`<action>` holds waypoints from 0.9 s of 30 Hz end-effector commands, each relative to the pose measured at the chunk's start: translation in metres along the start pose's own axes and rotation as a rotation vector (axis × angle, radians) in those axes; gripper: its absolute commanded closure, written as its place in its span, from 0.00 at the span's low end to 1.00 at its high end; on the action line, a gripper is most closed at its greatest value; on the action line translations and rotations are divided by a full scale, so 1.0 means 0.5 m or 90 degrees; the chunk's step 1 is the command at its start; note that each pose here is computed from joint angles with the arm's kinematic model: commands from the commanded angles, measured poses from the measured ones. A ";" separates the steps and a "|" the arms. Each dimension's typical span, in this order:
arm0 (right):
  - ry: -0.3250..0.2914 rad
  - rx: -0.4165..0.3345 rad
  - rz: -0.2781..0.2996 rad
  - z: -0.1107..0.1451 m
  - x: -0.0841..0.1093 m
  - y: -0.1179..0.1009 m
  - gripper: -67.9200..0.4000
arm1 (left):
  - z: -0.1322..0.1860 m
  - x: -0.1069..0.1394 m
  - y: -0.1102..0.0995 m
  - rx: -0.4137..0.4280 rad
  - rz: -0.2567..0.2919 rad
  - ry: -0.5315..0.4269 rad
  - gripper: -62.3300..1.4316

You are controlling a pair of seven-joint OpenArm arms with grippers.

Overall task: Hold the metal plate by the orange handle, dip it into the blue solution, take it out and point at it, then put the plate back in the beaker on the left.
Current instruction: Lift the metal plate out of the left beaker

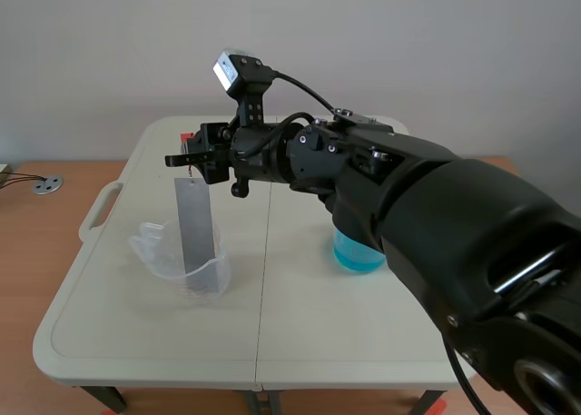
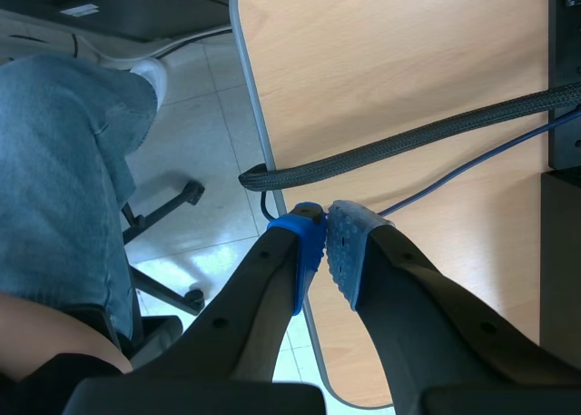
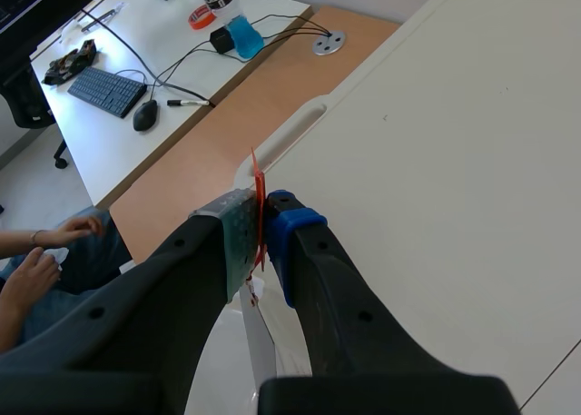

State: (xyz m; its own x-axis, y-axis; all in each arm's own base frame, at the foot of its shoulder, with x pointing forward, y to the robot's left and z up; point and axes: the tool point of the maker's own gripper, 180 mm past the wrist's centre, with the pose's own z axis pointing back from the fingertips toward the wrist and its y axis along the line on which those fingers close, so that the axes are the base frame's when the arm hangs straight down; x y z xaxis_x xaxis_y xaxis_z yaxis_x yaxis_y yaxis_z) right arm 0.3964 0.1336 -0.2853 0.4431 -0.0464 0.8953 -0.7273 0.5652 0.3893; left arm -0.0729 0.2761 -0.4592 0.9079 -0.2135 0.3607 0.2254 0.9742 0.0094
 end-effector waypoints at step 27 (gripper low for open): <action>-0.122 0.198 0.064 0.065 0.089 0.137 0.97 | 0.002 0.000 -0.007 -0.005 0.004 -0.001 0.88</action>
State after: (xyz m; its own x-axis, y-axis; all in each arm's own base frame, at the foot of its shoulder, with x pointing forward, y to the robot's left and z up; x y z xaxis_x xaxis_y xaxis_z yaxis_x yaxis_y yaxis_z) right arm 0.3472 0.1421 -0.2339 0.3170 -0.1349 0.9388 -0.8807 0.3254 0.3442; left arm -0.0748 0.2763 -0.4598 0.9122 -0.2121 0.3505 0.2238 0.9746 0.0072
